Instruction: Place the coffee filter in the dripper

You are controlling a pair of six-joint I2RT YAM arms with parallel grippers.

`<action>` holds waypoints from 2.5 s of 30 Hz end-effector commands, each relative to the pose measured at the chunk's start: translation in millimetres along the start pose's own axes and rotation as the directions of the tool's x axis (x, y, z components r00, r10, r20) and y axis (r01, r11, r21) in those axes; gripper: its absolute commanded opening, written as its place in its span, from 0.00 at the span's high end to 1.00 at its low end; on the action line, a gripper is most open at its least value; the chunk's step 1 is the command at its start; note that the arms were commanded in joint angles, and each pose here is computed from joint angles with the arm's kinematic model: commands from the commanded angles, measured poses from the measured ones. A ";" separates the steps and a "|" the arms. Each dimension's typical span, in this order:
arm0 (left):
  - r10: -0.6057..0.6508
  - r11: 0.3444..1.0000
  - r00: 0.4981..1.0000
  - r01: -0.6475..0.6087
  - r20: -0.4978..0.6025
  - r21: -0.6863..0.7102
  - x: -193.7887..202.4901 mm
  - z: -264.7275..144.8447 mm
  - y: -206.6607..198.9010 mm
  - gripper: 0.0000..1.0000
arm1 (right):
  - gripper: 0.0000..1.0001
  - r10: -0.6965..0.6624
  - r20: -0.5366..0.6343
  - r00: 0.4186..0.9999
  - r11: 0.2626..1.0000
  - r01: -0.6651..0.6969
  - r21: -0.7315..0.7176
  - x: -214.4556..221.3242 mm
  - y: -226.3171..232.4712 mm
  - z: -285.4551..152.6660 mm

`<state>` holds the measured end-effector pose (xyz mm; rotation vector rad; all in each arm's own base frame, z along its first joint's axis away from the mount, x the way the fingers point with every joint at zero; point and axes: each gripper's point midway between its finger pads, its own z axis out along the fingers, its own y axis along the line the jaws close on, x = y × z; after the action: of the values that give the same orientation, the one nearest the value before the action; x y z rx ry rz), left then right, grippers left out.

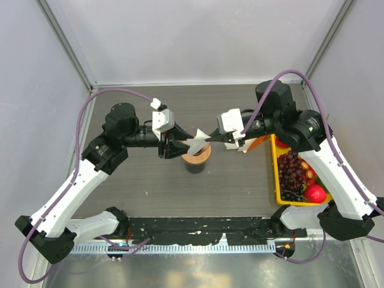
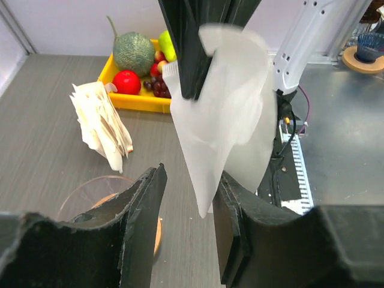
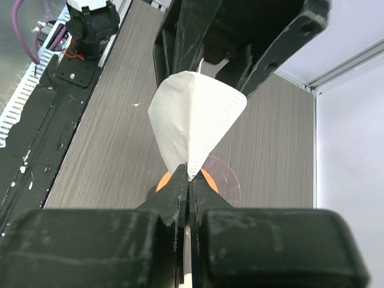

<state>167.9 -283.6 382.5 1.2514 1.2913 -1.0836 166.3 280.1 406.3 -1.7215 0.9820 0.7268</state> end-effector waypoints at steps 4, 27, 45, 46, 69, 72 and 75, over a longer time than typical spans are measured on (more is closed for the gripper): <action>0.062 0.998 0.994 -0.063 0.090 0.005 -16.3 -1.0 -3.6 0.71 | 0.95 -0.014 0.109 0.994 0.998 0.008 0.054 -28.3 -2.4 -7.2; 0.321 0.943 0.927 -0.294 -0.196 0.154 16.8 -8.0 -2.7 1.00 | 0.22 0.202 -0.014 0.979 0.979 -0.202 -0.004 -18.0 3.0 2.6; 0.051 0.992 0.982 -0.071 -0.184 -0.100 10.6 -8.1 32.1 0.51 | 0.95 0.040 -0.078 0.996 0.987 -0.028 0.156 11.2 -23.0 3.4; 0.013 0.990 0.988 -0.035 -0.154 -0.139 6.9 -8.3 37.1 0.50 | 0.95 0.029 -0.067 0.997 0.986 -0.017 0.168 8.4 -23.7 1.8; -0.692 0.708 0.697 0.706 0.186 -0.011 -8.6 -4.3 85.3 0.34 | 0.95 -0.081 -0.003 0.997 0.939 0.078 0.335 6.8 -53.2 6.5; -0.710 0.694 0.677 0.720 0.191 0.026 -11.9 -4.1 81.2 0.36 | 0.95 -0.082 -0.015 0.997 0.931 0.082 0.355 9.1 -57.3 6.3; -0.726 0.679 0.659 0.733 0.198 0.046 -13.5 -3.3 79.8 0.42 | 0.95 -0.083 -0.022 0.996 0.931 0.086 0.355 11.6 -58.3 8.0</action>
<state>258.9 -276.0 370.3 0.4937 1.8054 -1.6048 220.9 294.3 401.0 -1.4878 1.0272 0.4850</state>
